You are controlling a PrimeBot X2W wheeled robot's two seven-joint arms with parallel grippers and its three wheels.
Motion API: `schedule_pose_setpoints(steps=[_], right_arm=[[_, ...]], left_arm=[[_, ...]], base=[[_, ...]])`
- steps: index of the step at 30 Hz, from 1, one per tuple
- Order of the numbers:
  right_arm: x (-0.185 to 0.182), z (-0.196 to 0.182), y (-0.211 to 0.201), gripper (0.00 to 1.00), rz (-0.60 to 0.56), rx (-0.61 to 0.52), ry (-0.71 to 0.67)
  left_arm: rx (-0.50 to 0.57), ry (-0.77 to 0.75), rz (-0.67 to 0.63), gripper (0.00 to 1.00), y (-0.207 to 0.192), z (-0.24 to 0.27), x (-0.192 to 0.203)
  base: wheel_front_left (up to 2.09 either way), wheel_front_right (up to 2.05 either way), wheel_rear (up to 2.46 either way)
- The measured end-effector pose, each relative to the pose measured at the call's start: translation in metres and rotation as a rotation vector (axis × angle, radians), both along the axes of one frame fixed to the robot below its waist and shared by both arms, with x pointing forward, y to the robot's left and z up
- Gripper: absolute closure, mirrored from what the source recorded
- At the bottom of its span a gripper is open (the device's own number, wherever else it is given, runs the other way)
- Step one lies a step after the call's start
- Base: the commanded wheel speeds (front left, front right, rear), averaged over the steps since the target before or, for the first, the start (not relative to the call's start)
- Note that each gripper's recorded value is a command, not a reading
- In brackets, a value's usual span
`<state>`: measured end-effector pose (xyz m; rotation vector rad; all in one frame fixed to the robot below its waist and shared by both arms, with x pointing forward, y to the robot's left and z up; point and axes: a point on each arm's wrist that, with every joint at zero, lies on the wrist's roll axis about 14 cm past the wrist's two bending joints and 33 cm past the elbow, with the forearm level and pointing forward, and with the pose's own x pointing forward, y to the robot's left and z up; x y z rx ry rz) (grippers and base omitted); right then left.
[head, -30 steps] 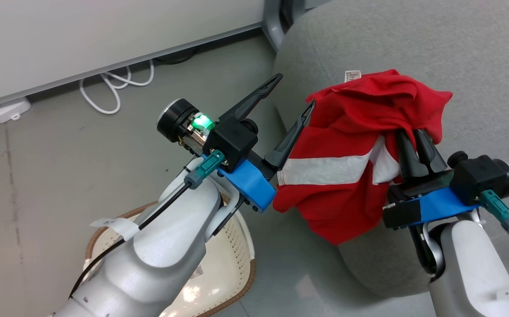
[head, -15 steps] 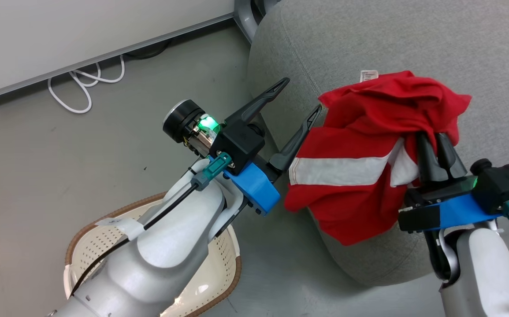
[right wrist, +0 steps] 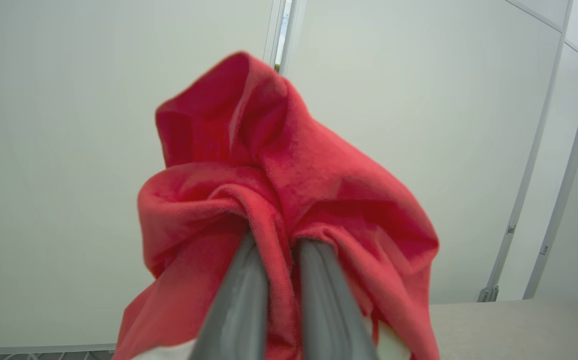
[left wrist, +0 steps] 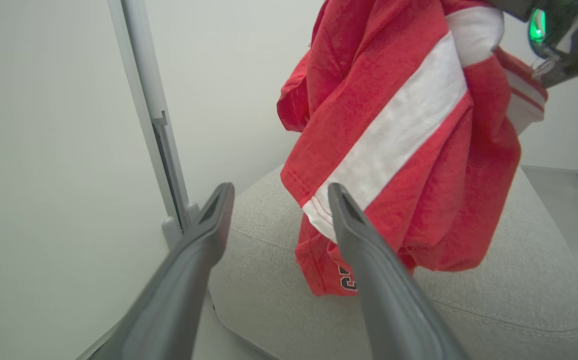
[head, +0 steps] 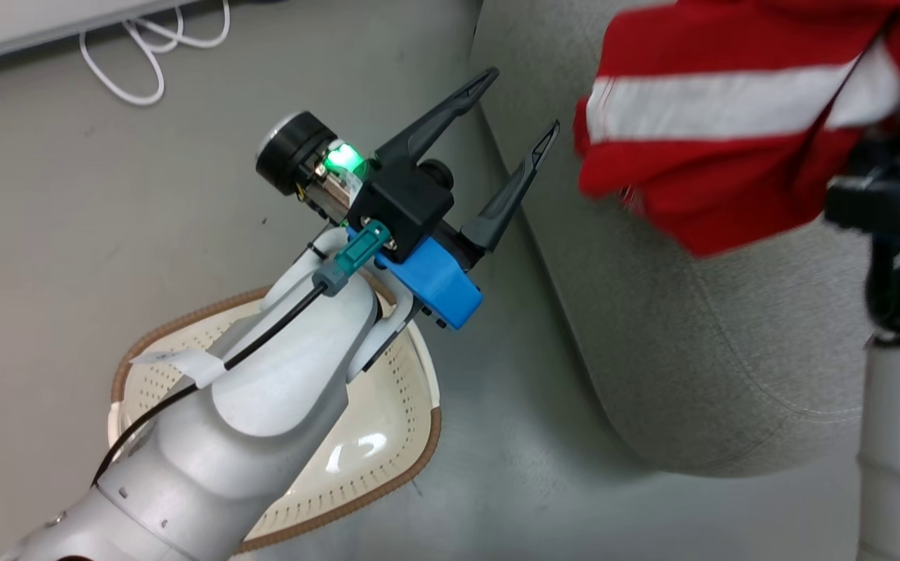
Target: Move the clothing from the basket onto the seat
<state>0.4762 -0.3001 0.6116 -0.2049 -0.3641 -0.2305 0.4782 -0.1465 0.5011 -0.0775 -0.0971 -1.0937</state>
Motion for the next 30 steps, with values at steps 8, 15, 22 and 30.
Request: schedule_pose_setpoints(steps=[8,15,22,30], right_arm=[[0.05,0.037,-0.031,1.0,-0.065,-0.107,-0.116],[0.086,0.037,-0.061,1.0,-0.131,-0.19,-0.126],[0.112,-0.006,-0.099,1.0,-0.202,-0.178,-0.026],[0.122,-0.088,-0.127,1.0,-0.253,-0.113,0.189]], left_arm=[[0.013,0.041,0.035,0.0,0.013,-0.037,0.029],[0.036,0.092,0.06,0.0,0.024,-0.079,0.048],[0.061,0.147,0.078,0.0,0.034,-0.118,0.053],[0.083,0.172,0.096,0.0,0.045,-0.14,0.058]], base=[[0.0,0.0,0.0],[0.0,0.0,0.0],[0.0,0.0,0.0],[0.0,0.0,0.0]])
